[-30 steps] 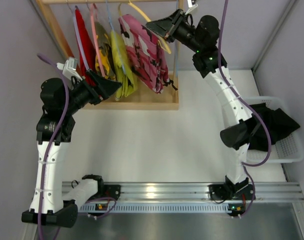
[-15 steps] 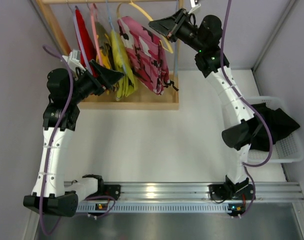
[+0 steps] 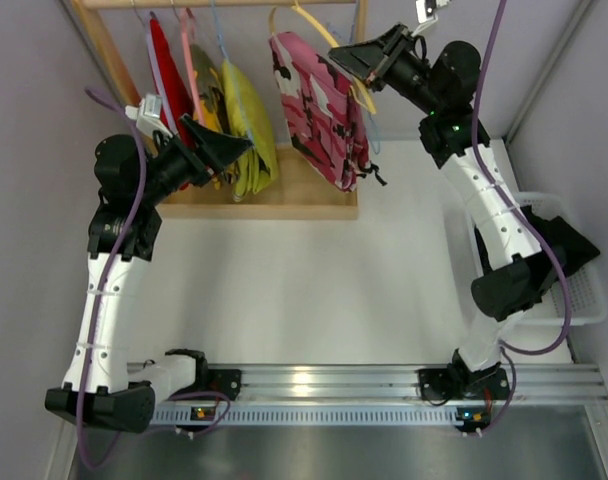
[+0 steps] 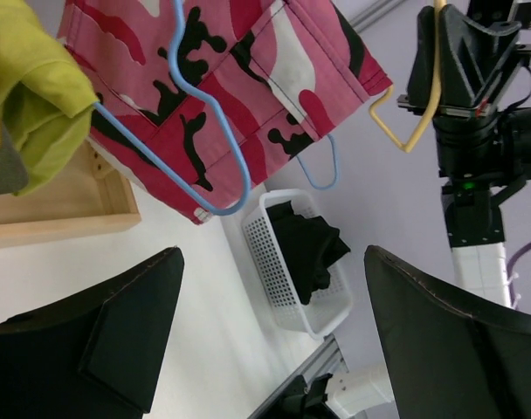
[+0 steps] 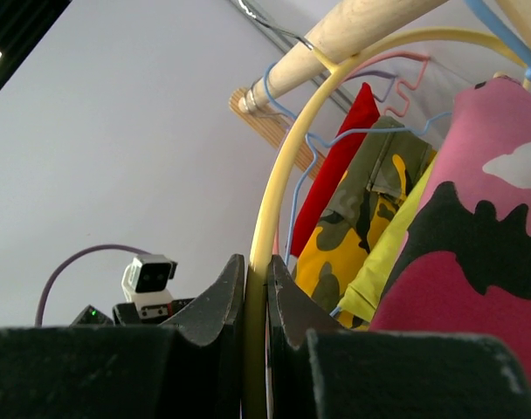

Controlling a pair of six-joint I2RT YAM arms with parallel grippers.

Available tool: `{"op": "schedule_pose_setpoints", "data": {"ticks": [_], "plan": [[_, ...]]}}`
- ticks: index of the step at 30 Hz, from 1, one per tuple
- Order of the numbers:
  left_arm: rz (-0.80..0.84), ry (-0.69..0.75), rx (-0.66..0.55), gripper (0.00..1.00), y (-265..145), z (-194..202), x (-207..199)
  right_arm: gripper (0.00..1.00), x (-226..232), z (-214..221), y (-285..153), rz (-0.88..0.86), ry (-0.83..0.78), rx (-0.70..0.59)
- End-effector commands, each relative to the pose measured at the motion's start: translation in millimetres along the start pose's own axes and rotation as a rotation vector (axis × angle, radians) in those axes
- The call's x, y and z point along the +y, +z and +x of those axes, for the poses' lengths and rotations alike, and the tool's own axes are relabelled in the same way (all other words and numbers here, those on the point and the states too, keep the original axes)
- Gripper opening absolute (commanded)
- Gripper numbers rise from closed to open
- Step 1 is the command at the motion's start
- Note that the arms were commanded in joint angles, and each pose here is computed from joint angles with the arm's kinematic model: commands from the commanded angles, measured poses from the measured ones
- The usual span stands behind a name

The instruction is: Remove the trousers from the hanger

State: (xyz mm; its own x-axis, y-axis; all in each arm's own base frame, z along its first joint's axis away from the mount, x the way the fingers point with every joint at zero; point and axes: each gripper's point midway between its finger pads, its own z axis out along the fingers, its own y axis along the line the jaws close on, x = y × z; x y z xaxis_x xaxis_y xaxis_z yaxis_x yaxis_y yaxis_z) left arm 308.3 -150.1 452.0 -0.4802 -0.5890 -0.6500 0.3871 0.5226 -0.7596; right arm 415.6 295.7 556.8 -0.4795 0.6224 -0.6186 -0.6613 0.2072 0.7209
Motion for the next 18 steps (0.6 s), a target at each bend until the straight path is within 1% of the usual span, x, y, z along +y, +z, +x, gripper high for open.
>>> {"op": "schedule_pose_setpoints", "data": {"ticks": [1, 2, 4, 5, 6, 7, 8, 10, 11, 12, 14, 15, 17, 18], "plan": [[0.170, 0.039, -0.066, 0.90, -12, -19, -53, 0.00, 179, -62, -71, -0.458, -0.314, -0.260], [0.192, 0.012, -0.061, 0.90, -13, -18, -58, 0.00, 189, -60, -80, -0.473, -0.329, -0.260], [0.236, 0.001, -0.065, 0.91, -15, -18, -71, 0.00, 179, -49, -81, -0.460, -0.324, -0.224], [0.261, -0.028, -0.070, 0.91, -15, -19, -76, 0.00, 189, -49, -91, -0.476, -0.340, -0.231], [0.273, -0.061, -0.063, 0.92, -13, -18, -76, 0.00, 182, -44, -90, -0.460, -0.327, -0.217], [0.310, -0.125, -0.065, 0.93, -11, -19, -79, 0.00, 183, -42, -93, -0.459, -0.326, -0.214], [0.319, -0.160, -0.059, 0.93, -9, -19, -79, 0.00, 188, -42, -100, -0.454, -0.333, -0.213], [0.323, -0.203, -0.044, 0.94, -4, -17, -76, 0.00, 186, -36, -103, -0.441, -0.335, -0.199], [0.348, -0.206, -0.054, 0.93, -3, -20, -80, 0.00, 194, -34, -110, -0.450, -0.350, -0.202], [0.376, -0.202, -0.051, 0.93, -2, -18, -88, 0.00, 186, -30, -110, -0.431, -0.342, -0.188], [0.395, -0.191, -0.058, 0.94, 2, -17, -95, 0.00, 195, -26, -120, -0.439, -0.355, -0.189], [0.424, -0.186, -0.036, 0.95, 3, -9, -106, 0.00, 188, -22, -120, -0.420, -0.347, -0.178], [0.436, -0.188, -0.022, 0.96, 11, -5, -113, 0.00, 192, -18, -127, -0.413, -0.343, -0.179], [0.448, -0.197, -0.003, 0.96, 14, -1, -118, 0.00, 182, -13, -125, -0.391, -0.332, -0.164]]}}
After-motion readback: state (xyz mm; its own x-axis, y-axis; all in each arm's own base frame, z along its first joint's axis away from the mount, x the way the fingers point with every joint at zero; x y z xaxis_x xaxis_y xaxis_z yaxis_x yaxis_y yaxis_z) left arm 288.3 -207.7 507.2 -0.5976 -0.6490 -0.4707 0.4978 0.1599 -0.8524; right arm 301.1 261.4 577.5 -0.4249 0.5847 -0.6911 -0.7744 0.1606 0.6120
